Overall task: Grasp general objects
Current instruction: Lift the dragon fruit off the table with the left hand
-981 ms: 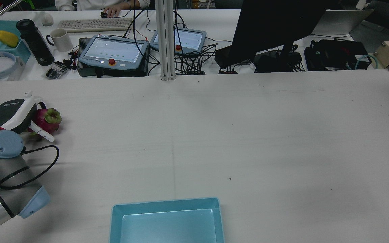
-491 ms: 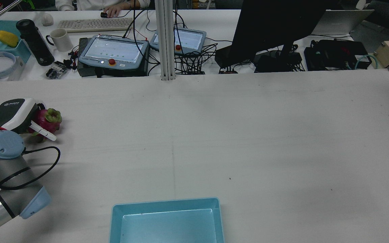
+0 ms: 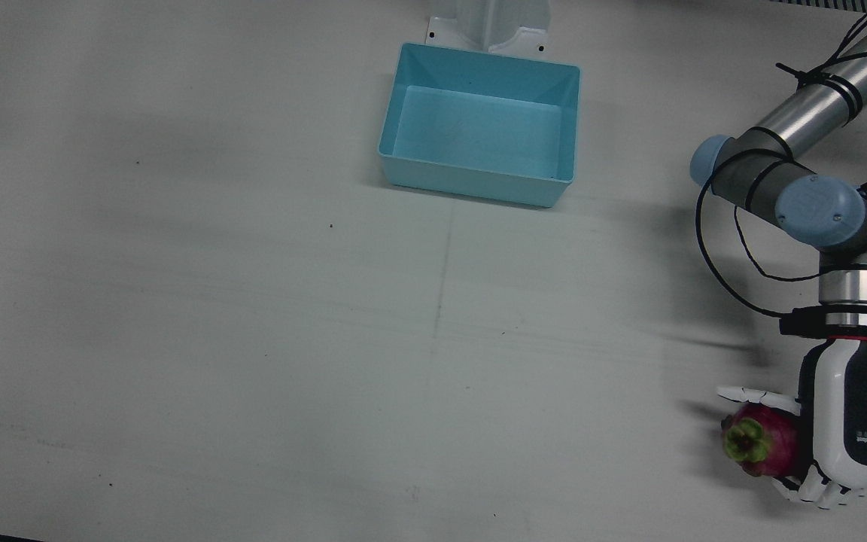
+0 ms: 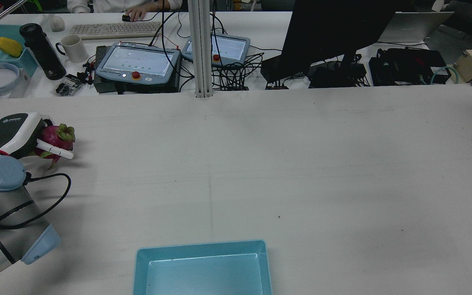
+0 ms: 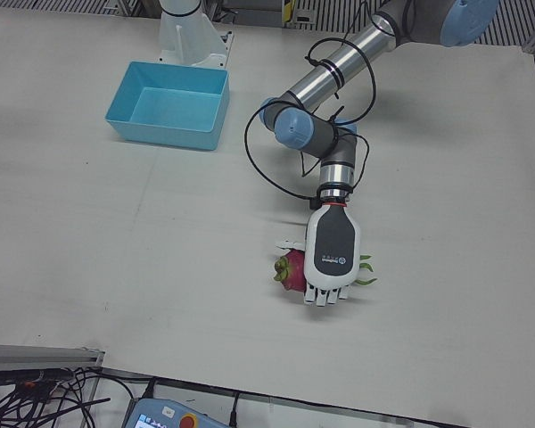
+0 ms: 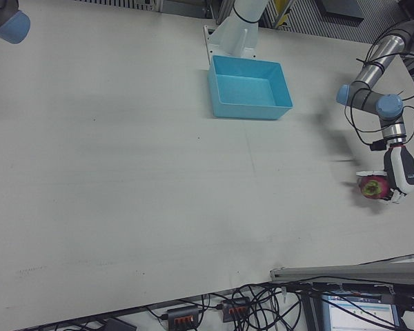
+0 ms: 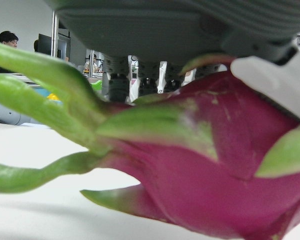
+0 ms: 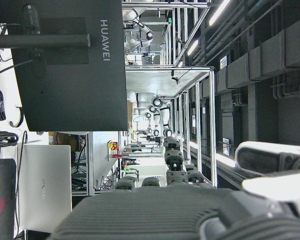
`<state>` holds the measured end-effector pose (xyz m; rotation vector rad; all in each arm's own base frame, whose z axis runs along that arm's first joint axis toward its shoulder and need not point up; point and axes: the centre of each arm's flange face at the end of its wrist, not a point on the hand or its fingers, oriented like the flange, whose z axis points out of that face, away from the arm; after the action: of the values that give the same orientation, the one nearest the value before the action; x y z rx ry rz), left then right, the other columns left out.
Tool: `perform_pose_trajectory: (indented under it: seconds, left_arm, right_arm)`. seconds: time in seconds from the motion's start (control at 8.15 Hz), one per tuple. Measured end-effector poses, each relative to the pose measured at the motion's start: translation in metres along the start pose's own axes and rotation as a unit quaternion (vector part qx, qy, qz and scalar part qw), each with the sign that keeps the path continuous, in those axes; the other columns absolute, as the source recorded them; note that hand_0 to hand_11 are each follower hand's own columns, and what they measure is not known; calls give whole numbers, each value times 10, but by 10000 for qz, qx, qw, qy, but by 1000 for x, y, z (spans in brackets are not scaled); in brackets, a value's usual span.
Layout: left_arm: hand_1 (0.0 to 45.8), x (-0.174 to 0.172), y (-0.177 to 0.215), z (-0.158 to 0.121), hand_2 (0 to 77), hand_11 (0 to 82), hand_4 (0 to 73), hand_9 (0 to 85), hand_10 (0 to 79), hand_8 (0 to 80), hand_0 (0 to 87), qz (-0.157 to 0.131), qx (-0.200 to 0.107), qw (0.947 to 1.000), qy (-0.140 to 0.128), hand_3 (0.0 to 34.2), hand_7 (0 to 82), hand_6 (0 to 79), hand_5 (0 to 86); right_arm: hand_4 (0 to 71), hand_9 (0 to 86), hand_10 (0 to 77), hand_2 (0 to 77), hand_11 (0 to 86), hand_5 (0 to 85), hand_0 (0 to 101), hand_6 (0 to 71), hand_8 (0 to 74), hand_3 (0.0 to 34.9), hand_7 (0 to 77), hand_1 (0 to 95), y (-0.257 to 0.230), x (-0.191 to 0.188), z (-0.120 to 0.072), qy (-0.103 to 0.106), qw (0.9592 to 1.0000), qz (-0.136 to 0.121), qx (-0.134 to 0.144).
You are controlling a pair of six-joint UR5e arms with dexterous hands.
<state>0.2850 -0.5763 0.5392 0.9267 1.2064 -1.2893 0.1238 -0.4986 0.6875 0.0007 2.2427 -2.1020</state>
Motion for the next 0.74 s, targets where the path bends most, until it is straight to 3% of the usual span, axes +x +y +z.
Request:
perform_pose_trajectory:
  seconds: [0.49, 0.61, 0.74]
  left_arm:
    - [0, 109, -14, -45, 65, 704, 229, 485, 355, 365, 257, -528, -100, 9966, 630, 2, 551, 425, 442]
    - [0, 130, -19, -53, 65, 704, 224, 480, 355, 365, 314, -744, -254, 9935, 825, 1, 556, 425, 442]
    - [0, 146, -25, -54, 65, 704, 224, 480, 355, 365, 314, -932, -480, 9894, 1005, 1, 556, 425, 442]
  right_arm:
    - [0, 5, 0, 747, 5, 0, 0, 0, 0, 0, 0, 65, 0, 0, 0, 0, 10000, 0, 0]
    - [0, 5, 0, 747, 5, 0, 0, 0, 0, 0, 0, 65, 0, 0, 0, 0, 10000, 0, 0]
    - [0, 5, 0, 747, 5, 0, 0, 0, 0, 0, 0, 65, 0, 0, 0, 0, 10000, 0, 0]
